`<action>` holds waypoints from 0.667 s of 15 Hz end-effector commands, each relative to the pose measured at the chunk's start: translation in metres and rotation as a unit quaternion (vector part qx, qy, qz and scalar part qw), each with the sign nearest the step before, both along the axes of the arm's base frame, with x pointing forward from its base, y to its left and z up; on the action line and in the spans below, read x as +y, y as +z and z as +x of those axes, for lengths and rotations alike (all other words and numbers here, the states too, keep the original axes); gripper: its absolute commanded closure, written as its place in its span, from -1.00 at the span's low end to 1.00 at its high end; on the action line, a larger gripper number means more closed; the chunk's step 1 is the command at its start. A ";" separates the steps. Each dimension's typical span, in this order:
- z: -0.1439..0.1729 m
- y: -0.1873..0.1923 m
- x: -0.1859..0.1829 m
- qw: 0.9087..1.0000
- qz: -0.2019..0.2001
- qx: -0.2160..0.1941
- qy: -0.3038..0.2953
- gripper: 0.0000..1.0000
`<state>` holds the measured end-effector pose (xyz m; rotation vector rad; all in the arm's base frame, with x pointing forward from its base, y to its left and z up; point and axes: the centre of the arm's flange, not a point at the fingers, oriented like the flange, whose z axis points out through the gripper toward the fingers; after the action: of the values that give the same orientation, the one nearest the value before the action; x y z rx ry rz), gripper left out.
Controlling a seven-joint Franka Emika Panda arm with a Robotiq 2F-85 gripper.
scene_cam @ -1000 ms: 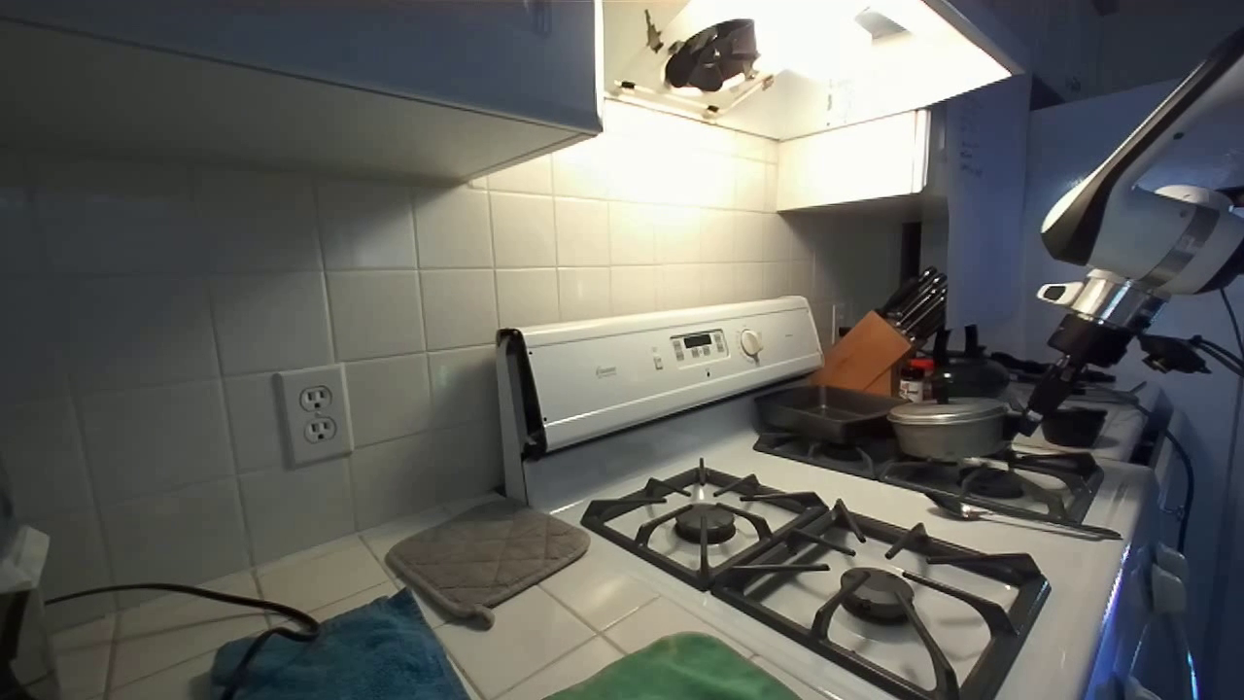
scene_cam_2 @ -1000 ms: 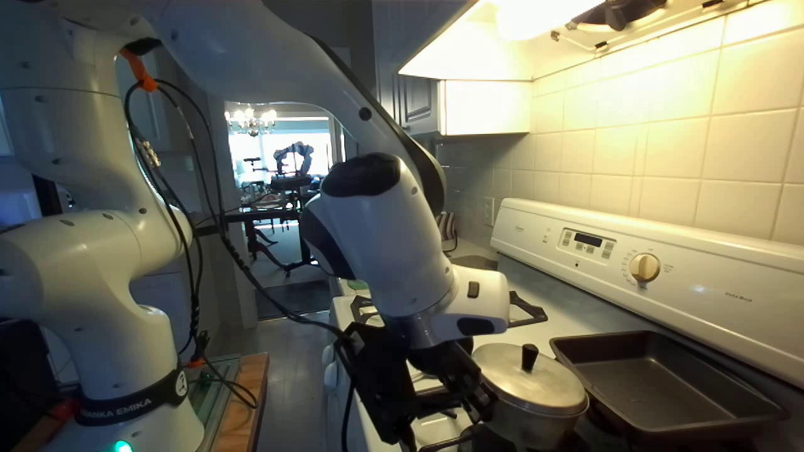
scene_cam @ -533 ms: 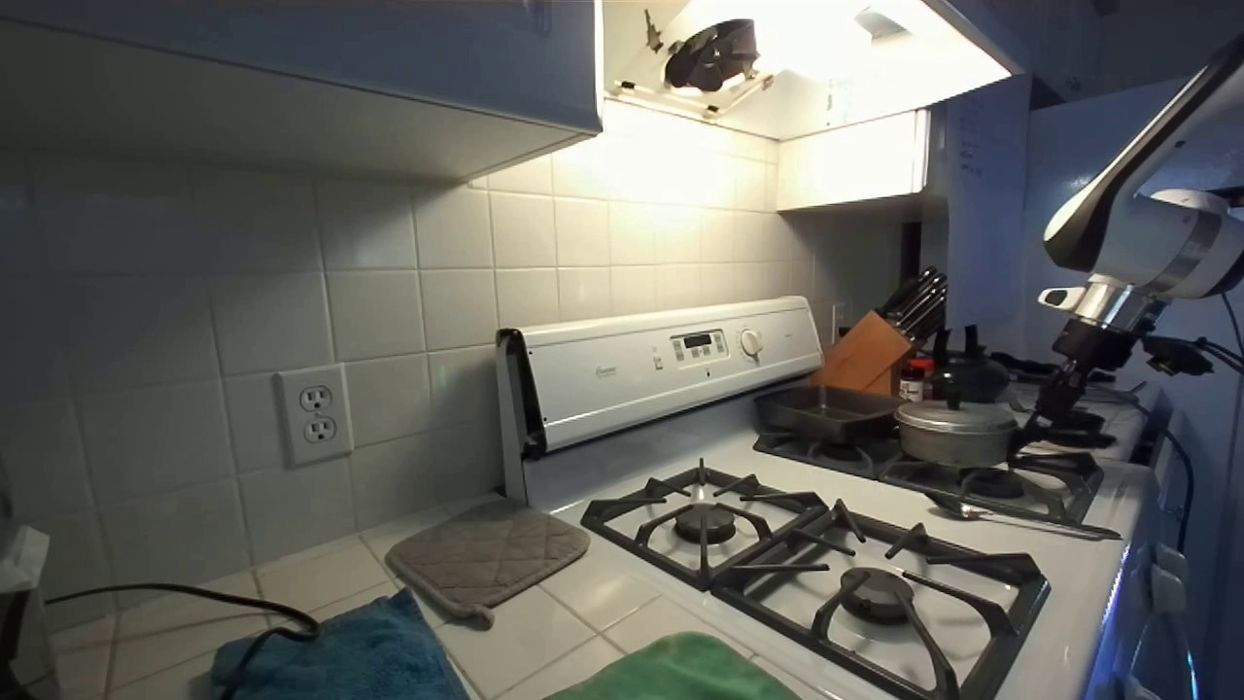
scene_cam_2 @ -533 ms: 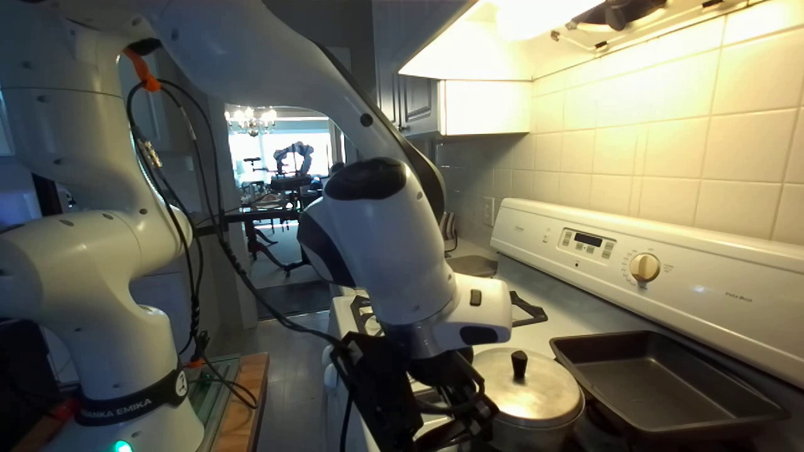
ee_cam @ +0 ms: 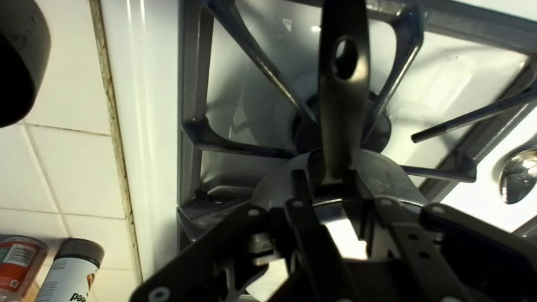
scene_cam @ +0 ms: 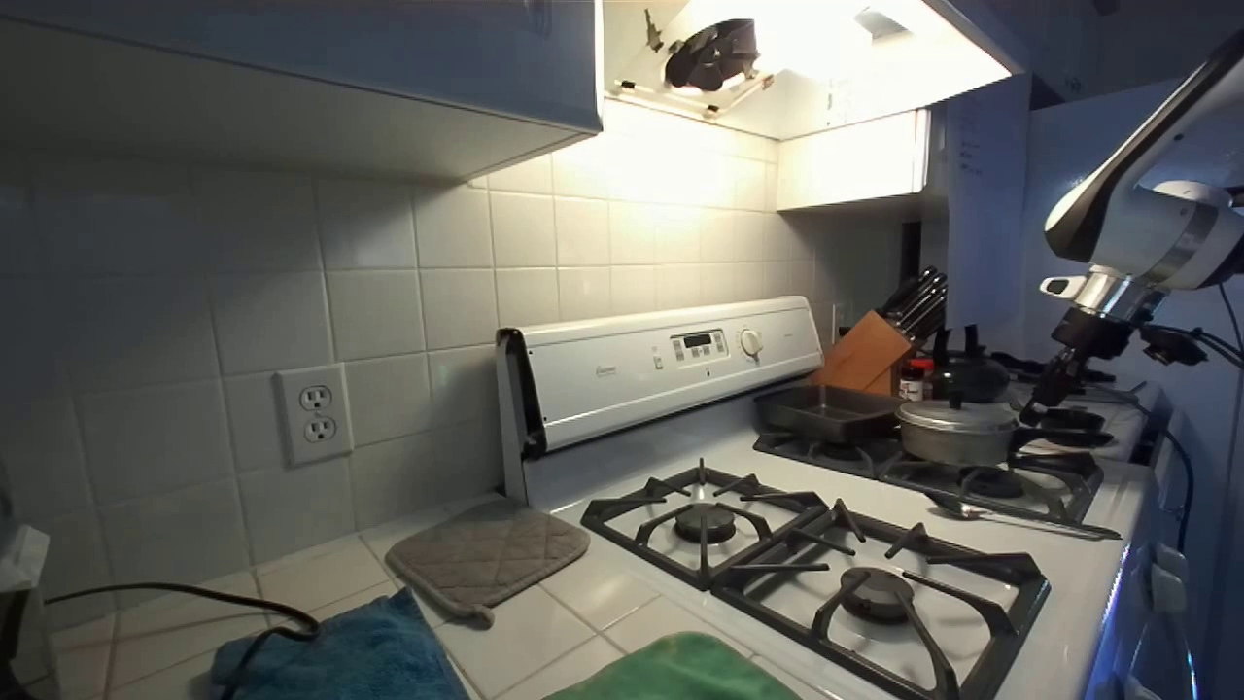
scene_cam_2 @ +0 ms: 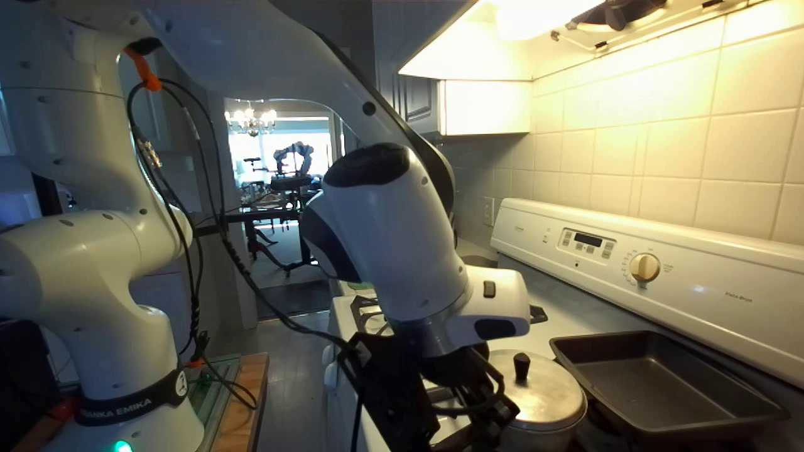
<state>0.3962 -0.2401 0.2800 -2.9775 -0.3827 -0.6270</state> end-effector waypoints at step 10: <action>-0.003 0.002 -0.009 0.997 -0.013 0.050 0.064 -0.92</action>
<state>0.3928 -0.2471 0.2791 -2.9651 -0.5339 -0.5099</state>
